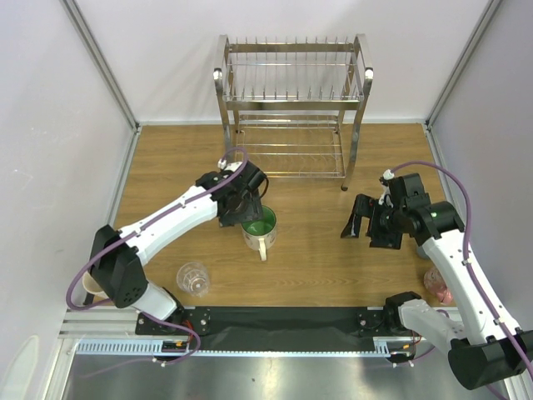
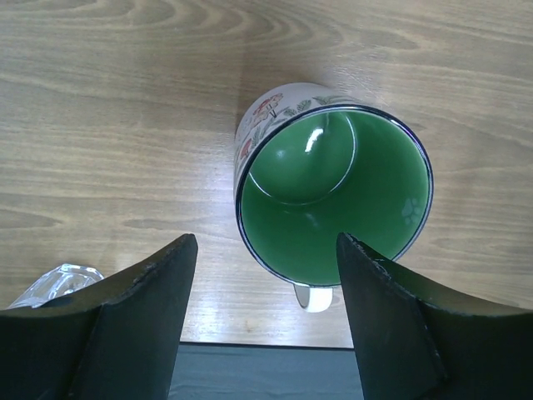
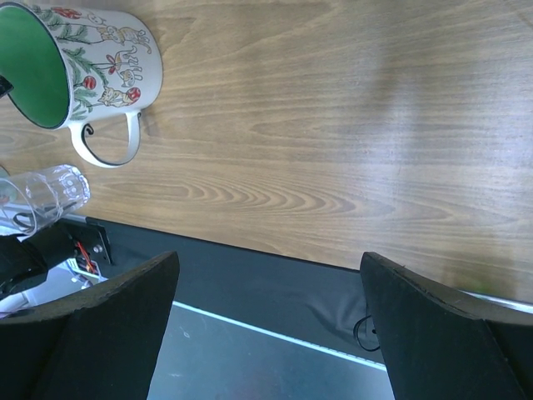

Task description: Load the cups into the dish rack

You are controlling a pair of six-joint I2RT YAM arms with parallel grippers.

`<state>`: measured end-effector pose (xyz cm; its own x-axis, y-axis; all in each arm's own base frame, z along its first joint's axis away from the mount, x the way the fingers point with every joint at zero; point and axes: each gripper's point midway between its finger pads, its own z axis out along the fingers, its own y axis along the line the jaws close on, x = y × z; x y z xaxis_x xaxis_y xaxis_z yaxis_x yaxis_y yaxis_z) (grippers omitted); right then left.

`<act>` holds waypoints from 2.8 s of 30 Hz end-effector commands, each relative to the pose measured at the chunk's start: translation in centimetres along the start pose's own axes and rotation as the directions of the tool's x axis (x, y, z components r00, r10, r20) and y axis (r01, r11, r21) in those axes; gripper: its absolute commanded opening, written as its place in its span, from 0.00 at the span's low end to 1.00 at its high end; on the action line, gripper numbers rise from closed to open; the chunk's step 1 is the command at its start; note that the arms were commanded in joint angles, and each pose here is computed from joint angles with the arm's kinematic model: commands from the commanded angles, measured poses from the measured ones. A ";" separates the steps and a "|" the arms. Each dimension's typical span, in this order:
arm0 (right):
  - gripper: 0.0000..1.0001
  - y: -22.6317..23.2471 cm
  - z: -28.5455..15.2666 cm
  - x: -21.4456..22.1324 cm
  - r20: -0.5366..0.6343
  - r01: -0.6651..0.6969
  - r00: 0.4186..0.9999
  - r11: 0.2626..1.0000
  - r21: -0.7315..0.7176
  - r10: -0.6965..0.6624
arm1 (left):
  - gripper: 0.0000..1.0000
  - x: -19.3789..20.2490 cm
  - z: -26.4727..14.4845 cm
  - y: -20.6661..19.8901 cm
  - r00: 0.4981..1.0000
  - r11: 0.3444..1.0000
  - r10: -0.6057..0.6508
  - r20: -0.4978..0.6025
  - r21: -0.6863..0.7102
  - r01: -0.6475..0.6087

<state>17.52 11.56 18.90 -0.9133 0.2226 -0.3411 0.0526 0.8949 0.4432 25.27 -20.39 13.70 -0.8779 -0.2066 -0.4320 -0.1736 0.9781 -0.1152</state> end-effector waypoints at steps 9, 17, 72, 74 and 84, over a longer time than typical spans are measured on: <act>0.98 0.1 0.4 0.6 0.039 -0.041 0.998 0.998 -0.043 0.043 | 0.68 1.2 3.0 0.8 0.998 0.998 -0.006 -0.058 -0.060 0.002; 0.98 0.6 0.4 0.6 0.038 -0.060 0.997 0.996 -0.072 0.063 | 0.40 1.5 5.0 0.4 0.997 0.998 0.031 -0.072 -0.058 -0.035; 0.75 22.0 -16.9 -1.4 0.244 0.217 0.970 0.427 -0.878 0.010 | 0.00 -7.4 -34.3 -10.5 0.876 -0.151 -0.477 -0.072 0.989 -0.001; 0.76 21.6 -17.2 -1.2 0.261 0.231 0.965 0.443 -0.866 0.008 | 0.00 -7.4 -34.3 -10.2 0.876 -0.099 -0.482 -0.025 0.995 -0.026; 0.79 20.6 -16.3 -0.7 0.276 0.256 0.960 0.515 -0.818 -0.039 | 0.00 -7.3 -35.0 -8.6 0.862 -0.092 -0.507 -0.015 0.995 -0.036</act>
<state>12.37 23.48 41.80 -0.7798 0.3000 -0.5495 -0.5240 0.1676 0.8351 20.03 -29.00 38.98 -0.7350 -0.5931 -0.3287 0.3145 0.1313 -0.9401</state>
